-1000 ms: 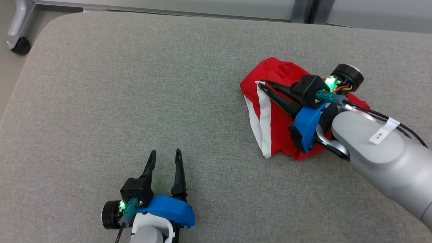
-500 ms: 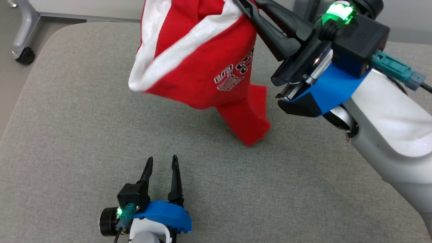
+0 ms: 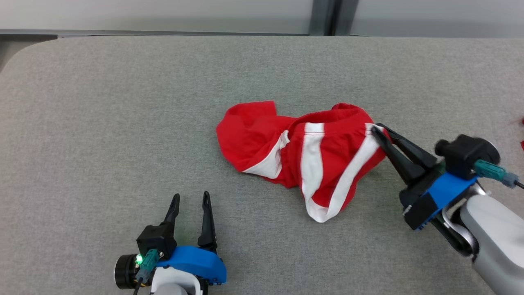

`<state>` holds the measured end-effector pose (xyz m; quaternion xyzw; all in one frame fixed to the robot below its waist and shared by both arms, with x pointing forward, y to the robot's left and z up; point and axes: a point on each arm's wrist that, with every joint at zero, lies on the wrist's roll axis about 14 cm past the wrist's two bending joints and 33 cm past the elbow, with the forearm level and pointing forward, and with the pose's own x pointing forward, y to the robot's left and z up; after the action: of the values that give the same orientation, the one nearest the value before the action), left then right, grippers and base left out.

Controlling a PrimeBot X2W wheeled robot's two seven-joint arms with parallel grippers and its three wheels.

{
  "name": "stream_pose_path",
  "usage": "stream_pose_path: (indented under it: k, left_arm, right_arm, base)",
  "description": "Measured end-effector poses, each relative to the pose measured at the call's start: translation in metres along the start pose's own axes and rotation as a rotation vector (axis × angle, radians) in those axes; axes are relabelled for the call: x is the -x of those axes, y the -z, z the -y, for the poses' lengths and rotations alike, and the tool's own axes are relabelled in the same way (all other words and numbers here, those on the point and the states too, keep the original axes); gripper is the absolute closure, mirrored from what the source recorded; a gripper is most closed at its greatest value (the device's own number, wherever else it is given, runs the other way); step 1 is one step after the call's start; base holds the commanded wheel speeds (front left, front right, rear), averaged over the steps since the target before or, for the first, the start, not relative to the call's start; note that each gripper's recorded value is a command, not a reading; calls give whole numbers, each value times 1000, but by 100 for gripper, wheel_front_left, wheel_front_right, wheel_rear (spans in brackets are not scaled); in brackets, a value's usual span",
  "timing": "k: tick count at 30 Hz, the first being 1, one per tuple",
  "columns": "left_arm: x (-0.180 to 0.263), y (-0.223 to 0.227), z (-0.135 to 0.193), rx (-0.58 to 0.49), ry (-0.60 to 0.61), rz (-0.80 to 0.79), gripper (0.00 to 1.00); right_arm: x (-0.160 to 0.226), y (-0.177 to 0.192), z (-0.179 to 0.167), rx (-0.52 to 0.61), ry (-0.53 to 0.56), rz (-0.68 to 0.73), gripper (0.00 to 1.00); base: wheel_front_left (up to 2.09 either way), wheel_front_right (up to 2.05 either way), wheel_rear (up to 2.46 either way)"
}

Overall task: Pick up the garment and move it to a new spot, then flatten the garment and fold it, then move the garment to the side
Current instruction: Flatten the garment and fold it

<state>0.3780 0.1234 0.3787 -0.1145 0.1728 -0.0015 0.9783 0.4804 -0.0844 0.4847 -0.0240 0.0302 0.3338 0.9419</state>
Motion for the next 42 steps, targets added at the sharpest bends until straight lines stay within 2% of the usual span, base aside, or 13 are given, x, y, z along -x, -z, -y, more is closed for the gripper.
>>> stream_pose_path:
  k: [3,7,16,20,24,29,35,42]
  left_arm:
    - [-6,-3,7,-11,26,9,0]
    - [-13,-6,19,-33,69,18,0]
    - [-27,-26,54,-66,178,78,0]
    - [-38,-56,86,-102,275,171,0]
    - [-47,-97,130,-133,420,287,0]
    - [-61,-106,180,-212,585,289,0]
    - [-83,-86,206,-311,666,129,0]
    - [-93,-47,207,-406,671,-131,0]
  right_arm:
    - [31,34,32,-69,155,-79,0]
    - [57,36,63,-113,334,-53,0]
    - [99,44,65,-185,521,-8,0]
    - [106,47,62,-212,553,2,0]
    - [108,49,59,-228,566,5,0]
    - [110,54,53,-235,560,-12,0]
    - [115,56,51,-244,569,-19,0]
    - [118,61,50,-255,579,-31,0]
  base:
    - [0,0,0]
    - [0,0,0]
    - [0,0,0]
    - [0,0,0]
    - [0,0,0]
    - [0,0,0]
    - [0,0,0]
    - [0,0,0]
